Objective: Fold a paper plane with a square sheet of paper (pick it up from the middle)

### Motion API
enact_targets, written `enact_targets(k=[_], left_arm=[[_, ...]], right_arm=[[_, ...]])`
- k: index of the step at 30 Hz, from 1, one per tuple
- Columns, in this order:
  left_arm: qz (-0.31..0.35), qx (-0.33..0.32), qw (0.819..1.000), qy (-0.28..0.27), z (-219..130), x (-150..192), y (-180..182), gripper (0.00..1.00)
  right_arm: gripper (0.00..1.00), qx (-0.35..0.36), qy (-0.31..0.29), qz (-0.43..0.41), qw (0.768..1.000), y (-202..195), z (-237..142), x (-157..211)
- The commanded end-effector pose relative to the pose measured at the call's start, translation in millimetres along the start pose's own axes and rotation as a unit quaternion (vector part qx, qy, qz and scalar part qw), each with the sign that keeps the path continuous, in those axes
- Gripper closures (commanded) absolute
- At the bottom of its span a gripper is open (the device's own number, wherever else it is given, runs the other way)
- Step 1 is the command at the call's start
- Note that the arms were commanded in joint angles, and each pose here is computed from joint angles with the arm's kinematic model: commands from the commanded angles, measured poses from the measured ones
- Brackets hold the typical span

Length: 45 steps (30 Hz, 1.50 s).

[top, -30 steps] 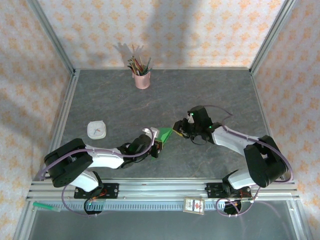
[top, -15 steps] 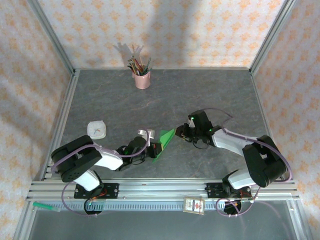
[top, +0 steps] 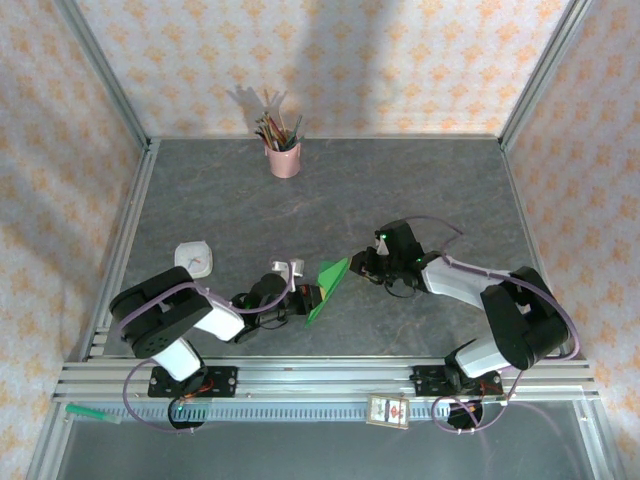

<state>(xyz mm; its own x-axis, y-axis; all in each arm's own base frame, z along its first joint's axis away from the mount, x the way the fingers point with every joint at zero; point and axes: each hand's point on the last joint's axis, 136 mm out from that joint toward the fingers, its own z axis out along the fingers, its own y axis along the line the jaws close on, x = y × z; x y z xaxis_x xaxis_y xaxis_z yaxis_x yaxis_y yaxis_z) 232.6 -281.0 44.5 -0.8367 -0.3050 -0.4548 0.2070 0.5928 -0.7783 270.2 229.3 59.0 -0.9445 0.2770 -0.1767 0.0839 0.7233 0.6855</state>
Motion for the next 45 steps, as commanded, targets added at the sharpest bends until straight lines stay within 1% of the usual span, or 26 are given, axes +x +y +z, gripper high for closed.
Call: enact_targets(k=[1,4,15,26,38,45], left_arm=[[-0.024,0.019,1.0,0.0,-1,0,0,1.0],[-0.033,0.026,0.999,0.004,-1,1,0,1.0],[-0.06,0.013,0.998,0.011,-2,7,14,1.0],[-0.083,-0.024,0.996,0.017,-4,15,33,1.0],[-0.102,-0.05,0.993,0.018,-8,20,46,1.0],[-0.106,-0.06,0.992,0.019,-9,22,51,1.0]], right_arm=[[0.72,0.001,-0.004,-0.012,1.0,4,2,-3],[0.72,0.001,-0.007,-0.013,1.0,5,2,-4],[0.73,-0.004,-0.005,-0.022,1.0,14,2,-2],[0.74,-0.02,0.006,-0.06,0.998,40,13,7],[0.81,-0.035,0.048,-0.093,0.994,59,39,32],[0.84,-0.025,0.057,-0.103,0.993,59,50,33]])
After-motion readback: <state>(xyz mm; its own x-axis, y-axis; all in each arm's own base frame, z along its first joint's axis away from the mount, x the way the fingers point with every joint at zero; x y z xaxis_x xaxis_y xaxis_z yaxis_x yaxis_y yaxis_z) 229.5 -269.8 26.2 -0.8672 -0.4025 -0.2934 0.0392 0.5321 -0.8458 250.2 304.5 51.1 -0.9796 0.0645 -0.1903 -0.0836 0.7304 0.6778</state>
